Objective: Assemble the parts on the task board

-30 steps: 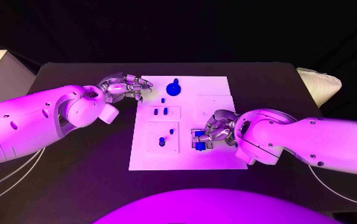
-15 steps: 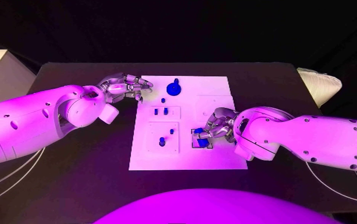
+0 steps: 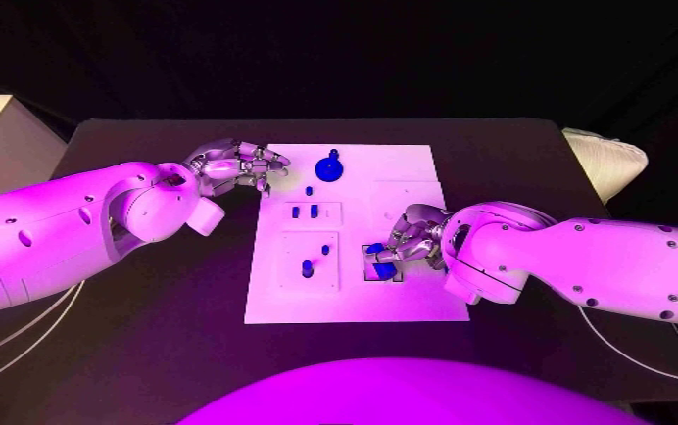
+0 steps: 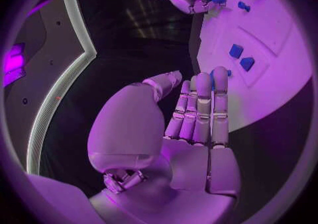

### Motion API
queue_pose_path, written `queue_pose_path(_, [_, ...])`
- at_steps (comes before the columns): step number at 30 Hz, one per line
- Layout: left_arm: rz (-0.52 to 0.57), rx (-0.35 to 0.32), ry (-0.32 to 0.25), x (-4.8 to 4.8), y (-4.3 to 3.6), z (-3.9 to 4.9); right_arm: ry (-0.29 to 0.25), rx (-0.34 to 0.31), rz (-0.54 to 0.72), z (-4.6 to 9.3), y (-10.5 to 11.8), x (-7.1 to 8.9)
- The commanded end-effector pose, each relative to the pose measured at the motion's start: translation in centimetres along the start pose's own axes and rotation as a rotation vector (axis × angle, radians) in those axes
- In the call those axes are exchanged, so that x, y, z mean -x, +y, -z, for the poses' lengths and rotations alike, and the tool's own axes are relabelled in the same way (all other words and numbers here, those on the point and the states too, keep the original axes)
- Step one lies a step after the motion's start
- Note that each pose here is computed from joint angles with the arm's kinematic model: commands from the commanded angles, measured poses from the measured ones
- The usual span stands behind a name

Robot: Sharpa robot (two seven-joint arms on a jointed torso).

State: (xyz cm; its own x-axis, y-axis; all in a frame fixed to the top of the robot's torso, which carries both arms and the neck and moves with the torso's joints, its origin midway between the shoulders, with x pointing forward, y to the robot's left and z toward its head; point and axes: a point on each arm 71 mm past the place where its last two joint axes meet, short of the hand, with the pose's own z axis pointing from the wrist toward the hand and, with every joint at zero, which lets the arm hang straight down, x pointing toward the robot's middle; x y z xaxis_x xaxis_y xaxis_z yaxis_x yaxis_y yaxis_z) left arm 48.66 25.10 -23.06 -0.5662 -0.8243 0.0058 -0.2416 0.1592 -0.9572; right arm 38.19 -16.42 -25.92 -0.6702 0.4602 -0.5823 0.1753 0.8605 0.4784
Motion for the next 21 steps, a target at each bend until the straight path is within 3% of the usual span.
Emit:
queue_pose_path(1, [0.001, -0.003, 0.021, -0.25, -0.07, -0.05, -0.008, 0.008, 0.01, -0.04, 0.0, -0.17])
queue_pose_path(21, [-0.001, 0.001, 0.027, -0.27, -0.03, -0.06, -0.03, 0.015, -0.006, -0.08, 0.17, -0.22])
